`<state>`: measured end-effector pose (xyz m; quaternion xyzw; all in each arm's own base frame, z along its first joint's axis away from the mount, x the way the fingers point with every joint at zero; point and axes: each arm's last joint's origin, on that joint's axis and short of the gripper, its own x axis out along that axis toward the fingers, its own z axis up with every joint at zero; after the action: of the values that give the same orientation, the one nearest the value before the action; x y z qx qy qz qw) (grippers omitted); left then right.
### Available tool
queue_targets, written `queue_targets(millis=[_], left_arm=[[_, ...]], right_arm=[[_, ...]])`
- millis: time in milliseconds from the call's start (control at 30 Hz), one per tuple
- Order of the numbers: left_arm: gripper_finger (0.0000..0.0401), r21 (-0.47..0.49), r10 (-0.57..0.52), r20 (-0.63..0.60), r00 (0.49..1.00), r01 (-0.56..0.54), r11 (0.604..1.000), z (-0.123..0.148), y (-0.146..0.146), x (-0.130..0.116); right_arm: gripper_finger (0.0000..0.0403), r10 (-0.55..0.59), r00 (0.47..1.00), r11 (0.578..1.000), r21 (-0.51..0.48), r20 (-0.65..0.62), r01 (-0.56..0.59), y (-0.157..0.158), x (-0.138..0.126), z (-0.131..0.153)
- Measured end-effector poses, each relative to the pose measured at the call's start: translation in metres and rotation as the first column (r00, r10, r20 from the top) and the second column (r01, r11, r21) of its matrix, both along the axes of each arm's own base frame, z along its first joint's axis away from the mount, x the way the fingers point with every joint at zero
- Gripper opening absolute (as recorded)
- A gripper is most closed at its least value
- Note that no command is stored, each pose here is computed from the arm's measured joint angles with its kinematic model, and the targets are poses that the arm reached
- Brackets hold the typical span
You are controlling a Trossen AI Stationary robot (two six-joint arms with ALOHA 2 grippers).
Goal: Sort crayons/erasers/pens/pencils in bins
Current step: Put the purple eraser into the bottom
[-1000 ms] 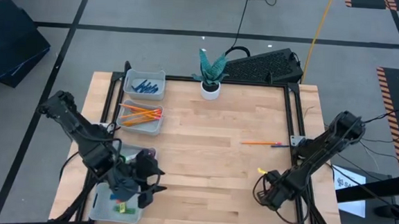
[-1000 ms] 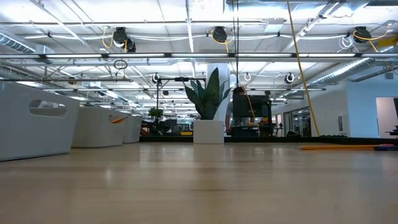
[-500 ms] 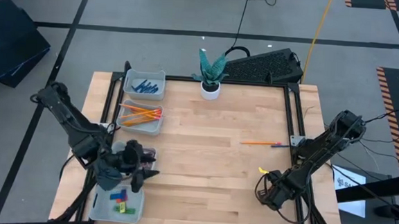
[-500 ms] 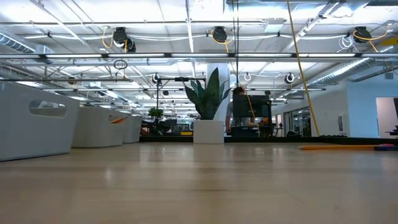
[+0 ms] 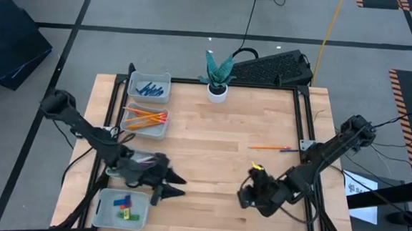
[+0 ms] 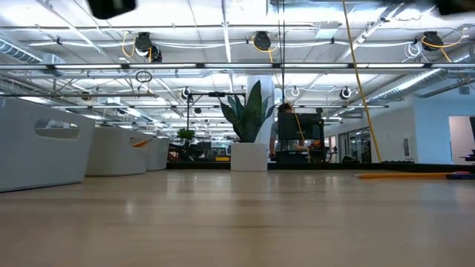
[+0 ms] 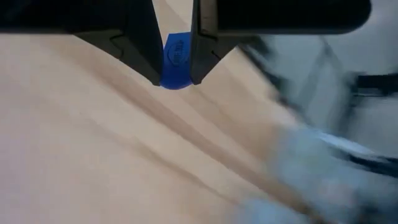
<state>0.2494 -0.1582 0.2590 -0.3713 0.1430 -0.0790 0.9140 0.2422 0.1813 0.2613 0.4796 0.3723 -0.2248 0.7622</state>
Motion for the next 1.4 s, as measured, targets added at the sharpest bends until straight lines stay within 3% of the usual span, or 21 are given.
queue_targets(millis=[100,200,300,433,600,700,767,867,1033,1267,1400], left_arm=[[0.0262,-0.062,-0.072,0.045,0.996,0.075,0.995,-0.007,0.005,0.019],[0.0286,-0.109,-0.145,0.088,0.985,0.154,0.982,-0.010,0.012,0.033],[0.0316,-0.149,-0.237,0.186,0.954,0.265,0.953,-0.007,0.020,0.042],[0.0339,-0.140,-0.268,0.334,0.904,0.329,0.934,0.008,0.032,0.046],[0.0332,-0.130,-0.249,0.419,0.873,0.329,0.935,0.023,0.047,0.054],[0.0308,-0.112,-0.249,0.438,0.864,0.327,0.938,0.032,0.050,0.058],[0.0287,-0.087,-0.265,0.461,0.847,0.341,0.936,0.038,0.050,0.060],[0.0252,-0.063,-0.294,0.507,0.810,0.375,0.925,0.052,0.049,0.061],[0.0182,-0.050,-0.300,0.515,0.803,0.377,0.925,0.057,0.048,0.063],[0.0035,-0.041,-0.303,0.497,0.813,0.371,0.928,0.056,0.048,0.064],[0.0021,-0.048,-0.307,0.472,0.826,0.372,0.927,0.054,0.048,0.064]], right_arm=[[0.0055,0.108,0.952,0.983,-0.173,0.287,-0.059,-0.006,0.029,0.035],[0.0055,0.263,0.832,0.921,-0.384,0.488,-0.065,-0.008,0.048,0.061],[0.0055,0.421,0.710,0.840,-0.537,0.565,-0.071,-0.007,0.055,0.080],[0.0055,0.507,0.621,0.801,-0.593,0.598,-0.084,-0.009,0.058,0.090],[0.0055,0.573,0.583,0.746,-0.661,0.576,-0.081,-0.009,0.062,0.091],[0.0055,0.587,0.550,0.734,-0.678,0.594,-0.052,-0.016,0.068,0.094],[0.0055,0.589,0.555,0.725,-0.687,0.588,-0.041,-0.020,0.071,0.094],[0.0055,0.598,0.553,0.719,-0.693,0.580,-0.050,-0.024,0.074,0.093],[0.0055,0.608,0.536,0.720,-0.692,0.586,-0.060,-0.028,0.075,0.094],[0.0055,0.617,0.537,0.708,-0.703,0.575,-0.060,-0.027,0.075,0.094],[0.0085,0.613,0.538,0.717,-0.693,0.578,-0.073,-0.027,0.075,0.093]])
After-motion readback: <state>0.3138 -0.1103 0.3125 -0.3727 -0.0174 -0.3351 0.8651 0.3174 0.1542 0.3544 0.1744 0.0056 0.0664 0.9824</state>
